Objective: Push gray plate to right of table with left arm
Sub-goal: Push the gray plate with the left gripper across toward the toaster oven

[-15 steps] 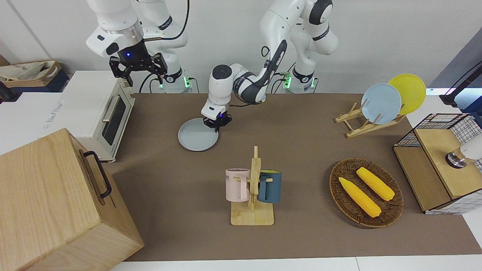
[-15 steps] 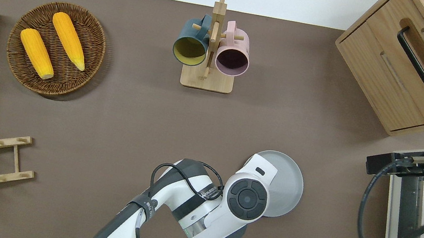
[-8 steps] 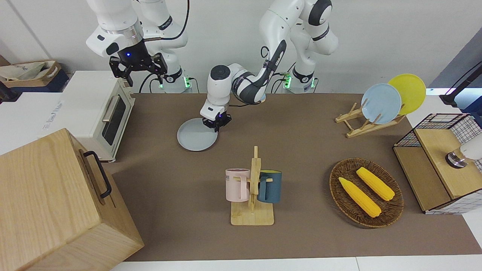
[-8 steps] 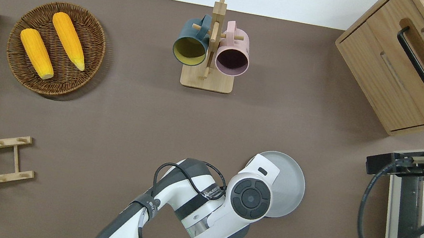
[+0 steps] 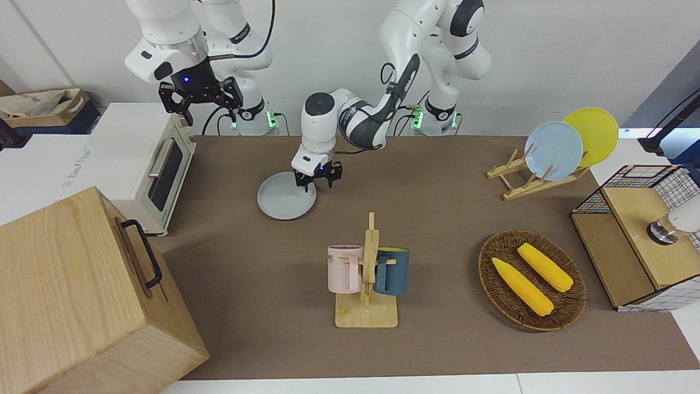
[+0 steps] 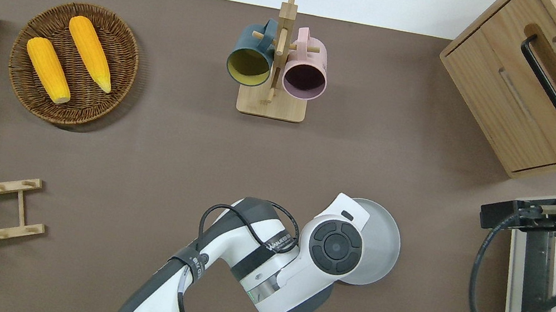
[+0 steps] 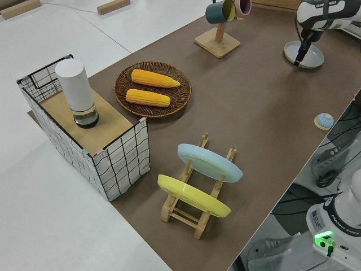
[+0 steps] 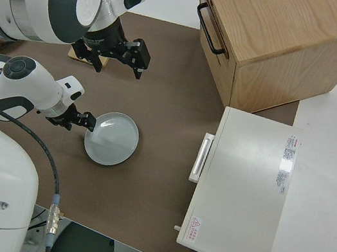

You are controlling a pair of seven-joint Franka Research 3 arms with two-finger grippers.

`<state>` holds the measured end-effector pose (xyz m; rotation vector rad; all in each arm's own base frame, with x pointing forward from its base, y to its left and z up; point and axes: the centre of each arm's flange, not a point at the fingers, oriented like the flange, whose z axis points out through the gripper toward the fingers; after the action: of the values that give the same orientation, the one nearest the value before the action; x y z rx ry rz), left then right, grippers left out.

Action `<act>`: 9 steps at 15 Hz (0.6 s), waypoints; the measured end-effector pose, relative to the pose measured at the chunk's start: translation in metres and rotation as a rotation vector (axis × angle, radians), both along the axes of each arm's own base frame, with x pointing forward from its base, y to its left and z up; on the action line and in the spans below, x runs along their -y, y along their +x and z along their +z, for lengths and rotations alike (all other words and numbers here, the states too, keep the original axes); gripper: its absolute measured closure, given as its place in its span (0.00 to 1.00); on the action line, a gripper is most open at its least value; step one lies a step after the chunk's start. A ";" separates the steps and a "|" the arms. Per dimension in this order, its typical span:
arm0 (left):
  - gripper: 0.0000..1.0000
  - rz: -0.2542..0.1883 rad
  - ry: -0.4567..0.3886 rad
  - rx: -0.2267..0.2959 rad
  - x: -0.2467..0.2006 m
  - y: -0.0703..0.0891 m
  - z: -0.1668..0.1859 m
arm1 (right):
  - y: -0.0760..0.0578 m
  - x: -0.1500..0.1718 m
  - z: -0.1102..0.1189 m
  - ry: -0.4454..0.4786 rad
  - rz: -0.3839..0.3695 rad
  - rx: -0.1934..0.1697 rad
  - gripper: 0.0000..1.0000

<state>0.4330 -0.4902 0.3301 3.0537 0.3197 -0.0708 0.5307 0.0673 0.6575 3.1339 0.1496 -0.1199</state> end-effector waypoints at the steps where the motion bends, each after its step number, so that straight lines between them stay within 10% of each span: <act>1: 0.03 0.000 0.003 0.000 -0.006 0.005 0.003 | 0.000 0.000 0.000 0.000 0.000 0.000 0.01; 9: 0.01 -0.002 0.030 -0.004 -0.055 0.032 0.036 | 0.000 0.000 0.000 0.000 0.000 0.000 0.01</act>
<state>0.4652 -0.4348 0.3657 3.0843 0.3213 -0.0736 0.5307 0.0673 0.6575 3.1339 0.1496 -0.1199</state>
